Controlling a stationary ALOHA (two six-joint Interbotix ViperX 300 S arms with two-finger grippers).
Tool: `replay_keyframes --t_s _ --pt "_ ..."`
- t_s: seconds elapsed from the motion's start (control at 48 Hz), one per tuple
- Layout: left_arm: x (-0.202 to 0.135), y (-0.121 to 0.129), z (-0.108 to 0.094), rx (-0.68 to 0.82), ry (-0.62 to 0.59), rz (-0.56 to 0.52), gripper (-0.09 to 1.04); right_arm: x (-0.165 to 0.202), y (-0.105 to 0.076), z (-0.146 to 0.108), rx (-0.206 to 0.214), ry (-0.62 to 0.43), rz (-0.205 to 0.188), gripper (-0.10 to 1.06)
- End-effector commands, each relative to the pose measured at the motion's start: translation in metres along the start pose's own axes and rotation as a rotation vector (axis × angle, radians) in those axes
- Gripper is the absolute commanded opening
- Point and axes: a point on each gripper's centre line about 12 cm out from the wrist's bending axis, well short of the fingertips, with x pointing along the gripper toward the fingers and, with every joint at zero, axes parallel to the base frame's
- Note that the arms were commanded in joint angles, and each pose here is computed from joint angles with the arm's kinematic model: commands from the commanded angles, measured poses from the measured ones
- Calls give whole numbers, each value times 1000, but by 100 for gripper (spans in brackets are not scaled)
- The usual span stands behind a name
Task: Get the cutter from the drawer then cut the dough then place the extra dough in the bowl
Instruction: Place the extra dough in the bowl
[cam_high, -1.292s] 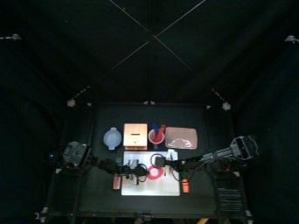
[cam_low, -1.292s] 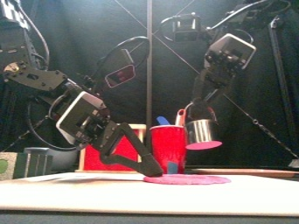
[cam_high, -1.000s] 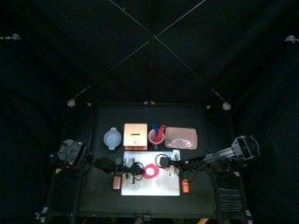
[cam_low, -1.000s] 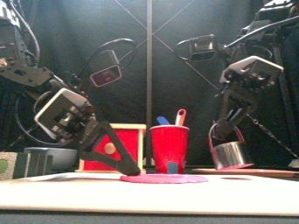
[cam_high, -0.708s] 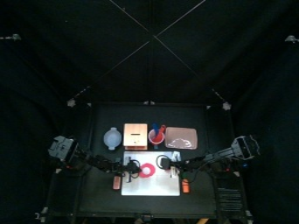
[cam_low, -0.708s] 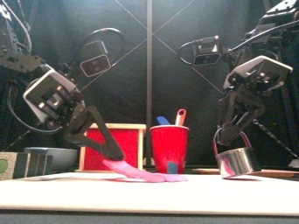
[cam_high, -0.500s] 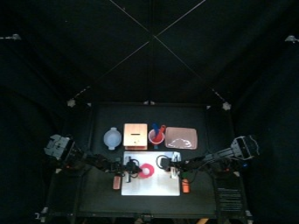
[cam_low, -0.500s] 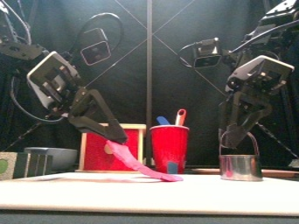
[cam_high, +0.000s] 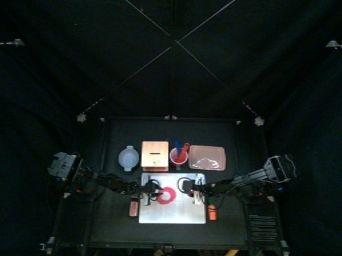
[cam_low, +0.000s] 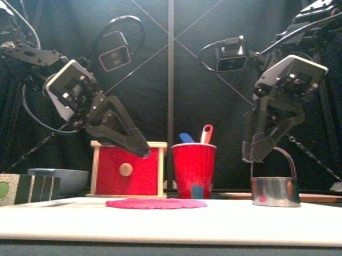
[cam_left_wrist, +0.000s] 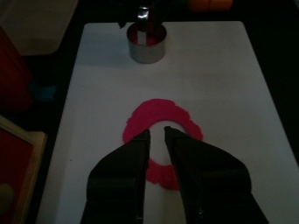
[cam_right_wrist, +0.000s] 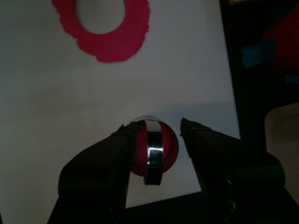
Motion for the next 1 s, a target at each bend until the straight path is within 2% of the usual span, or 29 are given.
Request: replay_keyframes --t_s 0.021,0.167,0.354,0.5,0.75,0.875,1.0 --pt "13 4 7 0 53 -7 83 -5 0 9 12 -30 8 81" --pt "30 7 10 42 123 -30 86 -2 0 8 15 -22 7 81" --pt "41 16 15 75 137 -21 86 1 1 7 20 -12 6 81" --pt "45 23 9 77 163 -13 86 2 2 6 19 -11 8 81" --pt "48 19 0 80 218 -39 86 3 2 4 21 -3 6 81" --pt "49 15 -1 84 240 -58 84 4 1 4 25 -1 4 81" --pt "51 12 -9 87 286 -79 75 5 1 3 24 2 4 81"
